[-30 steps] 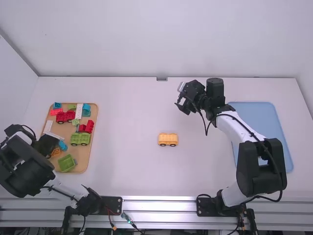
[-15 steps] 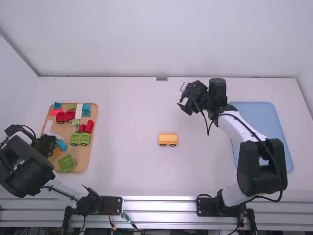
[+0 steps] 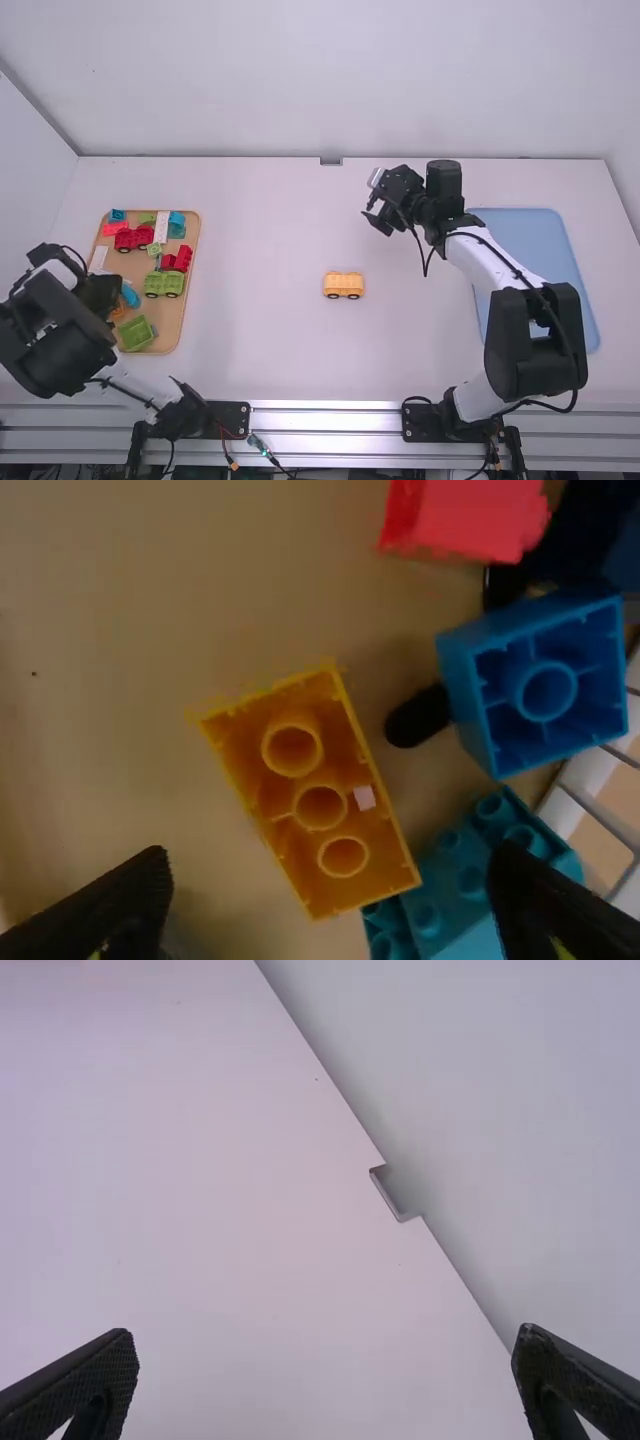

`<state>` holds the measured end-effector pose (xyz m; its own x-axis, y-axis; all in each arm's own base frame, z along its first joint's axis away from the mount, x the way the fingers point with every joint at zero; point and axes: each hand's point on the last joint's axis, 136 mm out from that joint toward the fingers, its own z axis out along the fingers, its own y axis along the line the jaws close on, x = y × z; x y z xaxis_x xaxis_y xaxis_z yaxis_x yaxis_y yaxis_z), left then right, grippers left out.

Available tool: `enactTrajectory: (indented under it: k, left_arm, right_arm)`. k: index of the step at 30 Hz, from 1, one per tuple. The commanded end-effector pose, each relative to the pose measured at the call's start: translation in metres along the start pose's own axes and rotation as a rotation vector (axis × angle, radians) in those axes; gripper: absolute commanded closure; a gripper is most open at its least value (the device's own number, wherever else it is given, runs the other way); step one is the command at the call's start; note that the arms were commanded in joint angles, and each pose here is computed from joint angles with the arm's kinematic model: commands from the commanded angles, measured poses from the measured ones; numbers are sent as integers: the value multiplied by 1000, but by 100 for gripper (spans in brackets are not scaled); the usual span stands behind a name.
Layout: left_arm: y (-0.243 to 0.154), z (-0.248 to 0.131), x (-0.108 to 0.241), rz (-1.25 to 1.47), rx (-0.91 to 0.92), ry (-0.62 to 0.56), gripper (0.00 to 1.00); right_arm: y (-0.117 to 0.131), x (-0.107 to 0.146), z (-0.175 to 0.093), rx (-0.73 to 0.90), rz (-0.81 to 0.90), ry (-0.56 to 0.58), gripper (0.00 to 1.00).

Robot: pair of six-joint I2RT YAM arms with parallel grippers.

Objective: Assemble lego blocks to make yellow taxi

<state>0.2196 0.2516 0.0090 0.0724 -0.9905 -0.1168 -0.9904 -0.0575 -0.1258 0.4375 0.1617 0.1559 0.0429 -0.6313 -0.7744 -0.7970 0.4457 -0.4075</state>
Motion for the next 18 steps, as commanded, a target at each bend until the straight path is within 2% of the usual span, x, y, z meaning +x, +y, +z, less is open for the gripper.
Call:
enactTrajectory:
  k: [1,5,7,11,18]
  left_arm:
    - [1,3,-2,-53,-52,-39,22]
    - [6,3,-4,-99,-79,-62,21]
    - [5,7,-6,-112,-60,-77,25]
    - [5,15,-4,-143,-41,-91,25]
    - [3,24,5,-142,6,-63,30]
  right_arm:
    - [2,5,2,-7,16,11,2]
    - [4,6,2,-15,22,18,2]
    - [4,6,2,-15,21,17,1]
    - [4,6,2,-13,20,15,1]
    - [4,6,2,-15,21,17,1]
